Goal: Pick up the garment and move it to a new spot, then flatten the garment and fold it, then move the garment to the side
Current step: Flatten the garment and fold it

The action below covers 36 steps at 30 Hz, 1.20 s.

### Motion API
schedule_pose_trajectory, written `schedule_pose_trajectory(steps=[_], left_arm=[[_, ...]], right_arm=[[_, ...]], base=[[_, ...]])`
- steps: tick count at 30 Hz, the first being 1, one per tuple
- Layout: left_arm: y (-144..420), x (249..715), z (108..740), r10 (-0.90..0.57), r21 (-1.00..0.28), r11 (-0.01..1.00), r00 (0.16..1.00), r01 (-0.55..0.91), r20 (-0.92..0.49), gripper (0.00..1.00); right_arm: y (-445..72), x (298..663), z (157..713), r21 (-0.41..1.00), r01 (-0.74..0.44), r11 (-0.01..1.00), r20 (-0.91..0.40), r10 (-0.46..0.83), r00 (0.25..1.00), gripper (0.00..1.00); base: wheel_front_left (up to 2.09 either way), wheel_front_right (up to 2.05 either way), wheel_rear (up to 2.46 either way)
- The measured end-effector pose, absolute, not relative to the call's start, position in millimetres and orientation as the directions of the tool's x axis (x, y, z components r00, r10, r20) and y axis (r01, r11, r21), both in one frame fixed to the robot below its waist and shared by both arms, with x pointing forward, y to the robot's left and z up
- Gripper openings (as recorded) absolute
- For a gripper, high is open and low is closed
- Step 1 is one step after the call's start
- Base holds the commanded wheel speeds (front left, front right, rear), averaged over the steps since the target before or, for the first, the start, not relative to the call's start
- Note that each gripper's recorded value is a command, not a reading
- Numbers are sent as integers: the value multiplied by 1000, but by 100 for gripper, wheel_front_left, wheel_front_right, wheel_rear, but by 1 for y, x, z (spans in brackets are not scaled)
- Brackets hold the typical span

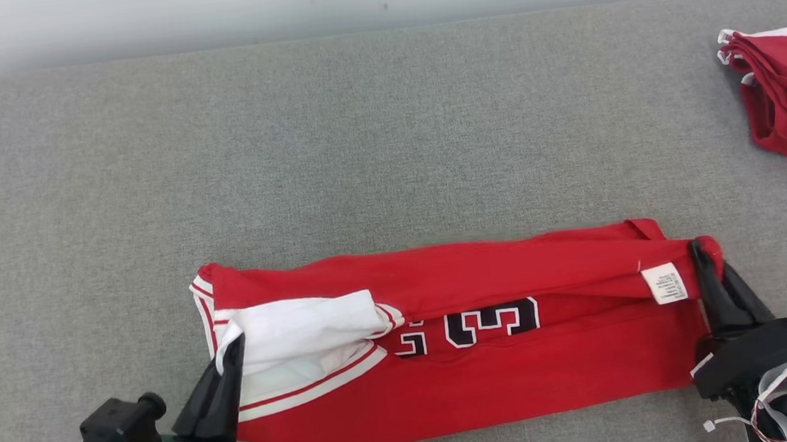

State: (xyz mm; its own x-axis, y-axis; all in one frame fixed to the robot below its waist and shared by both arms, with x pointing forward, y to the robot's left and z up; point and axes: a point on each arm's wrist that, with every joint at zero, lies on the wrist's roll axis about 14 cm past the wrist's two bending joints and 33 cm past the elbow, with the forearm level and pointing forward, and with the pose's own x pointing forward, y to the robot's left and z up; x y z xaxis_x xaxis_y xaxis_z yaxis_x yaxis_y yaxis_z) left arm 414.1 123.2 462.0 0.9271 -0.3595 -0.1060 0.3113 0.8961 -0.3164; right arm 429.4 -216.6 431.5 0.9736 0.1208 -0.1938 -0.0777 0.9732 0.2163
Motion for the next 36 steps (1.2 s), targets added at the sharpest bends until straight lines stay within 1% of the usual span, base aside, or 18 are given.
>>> schedule_pose_trajectory(steps=[7, 13, 17, 20, 24, 27, 36], left_arm=[[137, 416, 475, -283, -322, 912, 958, 253, -50, 100], [169, 418, 495, -149, -302, 941, 988, 150, 29, 100], [189, 416, 502, -63, -276, 958, 996, 78, 64, 100], [200, 412, 505, -28, -236, 971, 997, 46, 78, 100], [213, 406, 504, 20, -226, 974, 996, -1, 83, 100], [219, 402, 502, 32, -191, 981, 996, -17, 79, 100], [225, 388, 495, 64, -187, 981, 996, -51, 60, 100]], right_arm=[[-214, 422, 444, 226, -83, 971, -166, 122, 978, 100], [-221, 420, 449, 214, -68, 974, -178, 107, 978, 100], [-225, 421, 440, 208, -43, 977, -235, 92, 968, 100], [-225, 422, 433, 217, -28, 976, -271, 88, 959, 100], [-220, 421, 418, 232, -17, 973, -337, 97, 937, 100], [-217, 418, 404, 241, -5, 971, -391, 102, 915, 100], [-202, 409, 380, 250, -5, 968, -483, 129, 866, 100]], base=[[0, 0, 0], [0, 0, 0], [0, 0, 0], [0, 0, 0], [0, 0, 0], [0, 0, 0], [0, 0, 0]])
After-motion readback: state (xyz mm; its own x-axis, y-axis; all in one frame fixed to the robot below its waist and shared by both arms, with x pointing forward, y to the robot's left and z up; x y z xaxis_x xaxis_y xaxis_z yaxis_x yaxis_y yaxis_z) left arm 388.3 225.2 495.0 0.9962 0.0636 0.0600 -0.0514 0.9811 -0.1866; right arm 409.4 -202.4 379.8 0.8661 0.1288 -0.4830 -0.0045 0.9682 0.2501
